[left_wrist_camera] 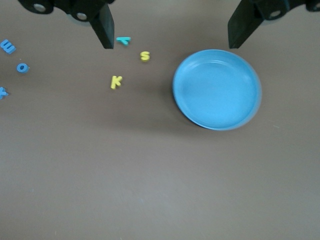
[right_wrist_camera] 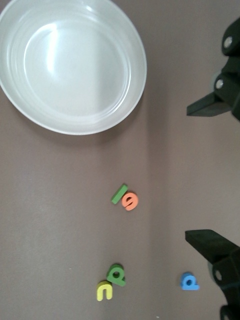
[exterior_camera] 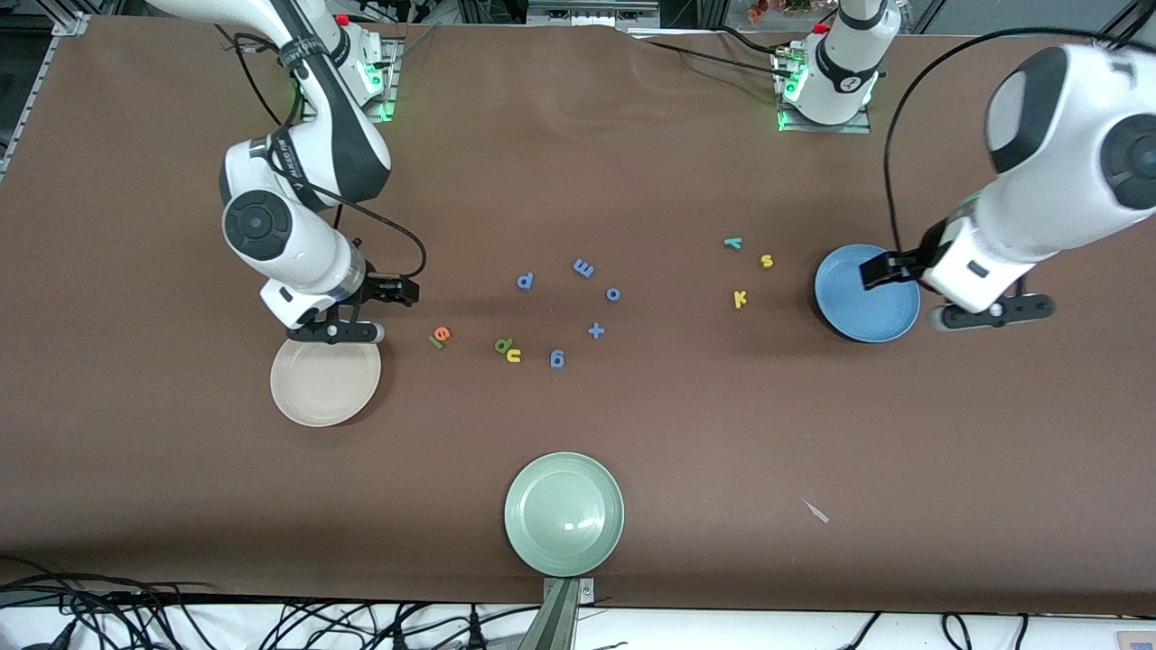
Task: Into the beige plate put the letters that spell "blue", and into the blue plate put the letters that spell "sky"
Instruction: 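Reach the right gripper to green letters while the left gripper reaches yellow letters, then close the right gripper on green l while the left gripper grips yellow s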
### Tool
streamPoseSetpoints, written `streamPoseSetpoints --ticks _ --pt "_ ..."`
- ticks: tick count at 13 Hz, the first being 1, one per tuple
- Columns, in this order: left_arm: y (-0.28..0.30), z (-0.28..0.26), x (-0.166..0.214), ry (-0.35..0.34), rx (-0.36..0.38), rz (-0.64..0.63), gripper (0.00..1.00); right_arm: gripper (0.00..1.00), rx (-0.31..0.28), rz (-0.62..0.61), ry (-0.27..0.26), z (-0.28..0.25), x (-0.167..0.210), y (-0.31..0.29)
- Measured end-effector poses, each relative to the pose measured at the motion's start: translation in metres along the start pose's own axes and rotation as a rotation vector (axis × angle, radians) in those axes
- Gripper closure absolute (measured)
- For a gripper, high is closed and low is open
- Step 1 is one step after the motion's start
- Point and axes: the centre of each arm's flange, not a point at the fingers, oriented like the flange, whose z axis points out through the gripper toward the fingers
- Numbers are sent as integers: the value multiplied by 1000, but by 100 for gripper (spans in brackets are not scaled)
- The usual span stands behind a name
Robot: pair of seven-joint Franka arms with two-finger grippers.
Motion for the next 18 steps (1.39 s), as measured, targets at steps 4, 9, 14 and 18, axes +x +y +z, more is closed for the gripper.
streamPoseSetpoints --ticks 4,9,14,18 --pt "15 91 -44 7 5 -37 0 0 15 75 38 48 0 -35" --pt "30 182 -91 66 -5 -113 0 0 25 114 57 91 11 -34" --pt "32 260 -113 149 -68 -149 0 1 27 127 52 125 15 -31" --pt "31 300 -124 115 -66 -153 1 3 25 130 48 135 15 -30"
